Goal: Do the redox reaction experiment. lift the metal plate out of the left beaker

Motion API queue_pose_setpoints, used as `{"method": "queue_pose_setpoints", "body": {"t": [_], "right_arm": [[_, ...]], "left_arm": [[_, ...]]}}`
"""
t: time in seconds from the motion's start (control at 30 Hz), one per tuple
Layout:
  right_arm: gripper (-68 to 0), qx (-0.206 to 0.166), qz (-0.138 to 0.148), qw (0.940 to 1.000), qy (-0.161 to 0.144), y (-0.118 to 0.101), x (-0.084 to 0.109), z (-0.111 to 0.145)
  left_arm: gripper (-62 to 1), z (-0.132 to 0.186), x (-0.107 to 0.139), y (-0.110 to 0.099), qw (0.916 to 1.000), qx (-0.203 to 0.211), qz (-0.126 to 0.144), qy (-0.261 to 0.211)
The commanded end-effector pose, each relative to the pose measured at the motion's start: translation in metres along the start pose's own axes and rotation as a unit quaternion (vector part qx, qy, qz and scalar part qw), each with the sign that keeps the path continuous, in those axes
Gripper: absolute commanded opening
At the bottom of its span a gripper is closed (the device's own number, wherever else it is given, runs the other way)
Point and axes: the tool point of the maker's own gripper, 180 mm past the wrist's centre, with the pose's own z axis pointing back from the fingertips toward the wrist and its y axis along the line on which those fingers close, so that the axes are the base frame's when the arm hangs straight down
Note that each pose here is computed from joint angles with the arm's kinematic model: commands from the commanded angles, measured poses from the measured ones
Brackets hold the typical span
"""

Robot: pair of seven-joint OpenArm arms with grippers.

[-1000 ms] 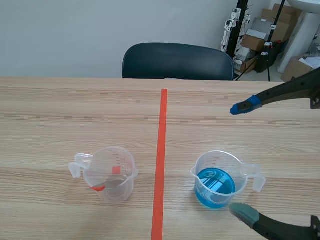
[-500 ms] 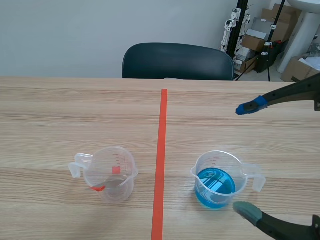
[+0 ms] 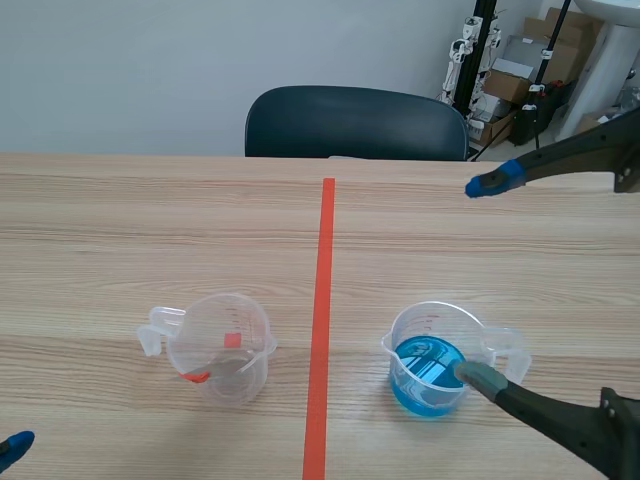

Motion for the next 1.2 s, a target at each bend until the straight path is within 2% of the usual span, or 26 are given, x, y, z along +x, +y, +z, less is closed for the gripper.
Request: {"method": "queue_pose_setpoints", "body": {"t": [0.0, 0.4, 0.6, 0.8, 1.0, 1.17], "right_arm": [[0.4, -0.001, 0.006, 0.9999, -0.009, 0.0, 0.002, -0.004], [0.4, 0.008, 0.003, 0.9998, -0.019, 0.026, -0.015, -0.035], [0.4, 0.002, -0.004, 0.9996, -0.03, 0.025, -0.024, -0.053], [0.4, 0.012, 0.004, 0.9991, -0.042, 0.029, -0.031, -0.075], [0.4, 0.031, -0.002, 0.9974, -0.064, 0.042, -0.03, -0.098], [0.4, 0.058, 0.004, 0.9938, -0.095, 0.054, -0.018, -0.11]], "left_arm": [[1.4, 0.004, 0.008, -0.001, 0.9998, 0.005, 0.002, -0.019], [1.4, 0.004, 0.008, -0.001, 0.9998, 0.006, 0.002, -0.019], [1.4, 0.004, 0.008, -0.001, 0.9998, 0.006, 0.002, -0.018], [1.4, 0.004, 0.008, -0.001, 0.9998, 0.006, 0.002, -0.018], [1.4, 0.004, 0.008, -0.001, 0.9998, 0.006, 0.001, -0.019], [1.4, 0.003, 0.008, 0.0, 0.9998, 0.006, 0.001, -0.02]]}}
